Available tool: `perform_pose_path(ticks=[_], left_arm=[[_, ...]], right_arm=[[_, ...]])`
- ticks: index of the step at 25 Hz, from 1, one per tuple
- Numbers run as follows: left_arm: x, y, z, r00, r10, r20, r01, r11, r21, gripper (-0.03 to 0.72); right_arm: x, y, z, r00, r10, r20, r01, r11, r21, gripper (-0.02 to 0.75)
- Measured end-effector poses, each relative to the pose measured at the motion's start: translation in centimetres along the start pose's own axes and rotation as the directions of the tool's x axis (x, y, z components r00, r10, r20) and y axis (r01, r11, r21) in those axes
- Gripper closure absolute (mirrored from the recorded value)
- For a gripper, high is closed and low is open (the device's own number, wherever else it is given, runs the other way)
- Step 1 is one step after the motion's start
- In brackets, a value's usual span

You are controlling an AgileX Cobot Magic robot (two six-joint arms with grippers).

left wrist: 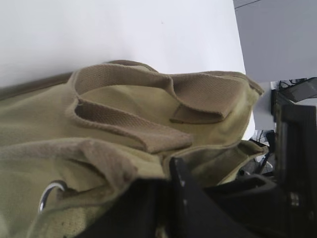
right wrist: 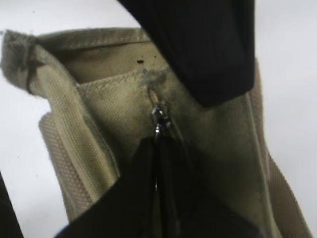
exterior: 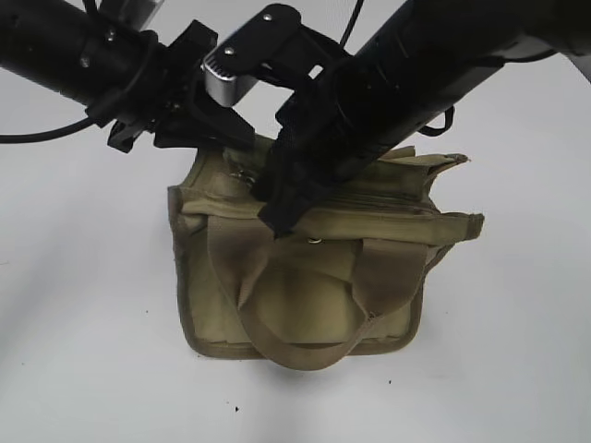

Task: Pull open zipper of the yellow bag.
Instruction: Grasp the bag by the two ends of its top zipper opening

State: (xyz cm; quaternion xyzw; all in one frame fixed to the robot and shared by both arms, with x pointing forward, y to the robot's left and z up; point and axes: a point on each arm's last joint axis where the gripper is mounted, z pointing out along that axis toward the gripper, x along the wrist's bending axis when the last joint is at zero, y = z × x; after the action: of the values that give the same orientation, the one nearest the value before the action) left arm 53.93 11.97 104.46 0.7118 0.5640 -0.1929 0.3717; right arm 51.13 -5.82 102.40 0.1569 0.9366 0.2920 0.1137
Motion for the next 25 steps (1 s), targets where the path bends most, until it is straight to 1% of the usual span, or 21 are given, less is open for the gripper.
perform_pose_path(ticks=[3,5,10,12,16,18,23,25], left_arm=[[-0.1,0.0,0.0,1.000,-0.005,0.010,0.005,1.000,0.004,0.662],[-0.2,0.0,0.0,1.000,-0.011,0.017,0.011,1.000,0.001,0.663],[-0.3,0.1,0.0,1.000,-0.017,0.024,0.017,1.000,-0.008,0.662],[-0.3,0.1,0.0,1.000,-0.017,0.023,0.017,1.000,-0.010,0.663],[-0.3,0.1,0.0,1.000,-0.017,0.023,0.017,1.000,-0.011,0.663],[-0.3,0.1,0.0,1.000,-0.017,0.023,0.017,1.000,-0.011,0.663],[-0.3,0.1,0.0,1.000,-0.015,0.022,0.016,1.000,-0.011,0.663],[-0.3,0.1,0.0,1.000,-0.015,0.021,0.015,1.000,-0.010,0.663]], right_arm=[[-0.3,-0.3,-1.0,0.999,0.035,0.000,-0.035,0.999,0.013,0.736],[-0.8,-0.8,-2.0,0.997,0.076,0.001,-0.076,0.996,0.044,0.736],[-2.8,-3.6,-5.0,0.983,0.177,0.045,-0.182,0.965,0.188,0.736],[-3.6,-4.9,-6.2,0.969,0.238,0.062,-0.246,0.938,0.243,0.736],[-4.9,-7.2,-8.2,0.922,0.378,0.089,-0.386,0.868,0.313,0.736],[-5.2,-7.9,-8.6,0.904,0.417,0.094,-0.422,0.841,0.339,0.736],[-5.4,-8.7,-9.1,0.845,0.525,0.108,-0.525,0.770,0.363,0.736],[-5.5,-8.9,-9.2,0.830,0.545,0.115,-0.545,0.753,0.368,0.731]])
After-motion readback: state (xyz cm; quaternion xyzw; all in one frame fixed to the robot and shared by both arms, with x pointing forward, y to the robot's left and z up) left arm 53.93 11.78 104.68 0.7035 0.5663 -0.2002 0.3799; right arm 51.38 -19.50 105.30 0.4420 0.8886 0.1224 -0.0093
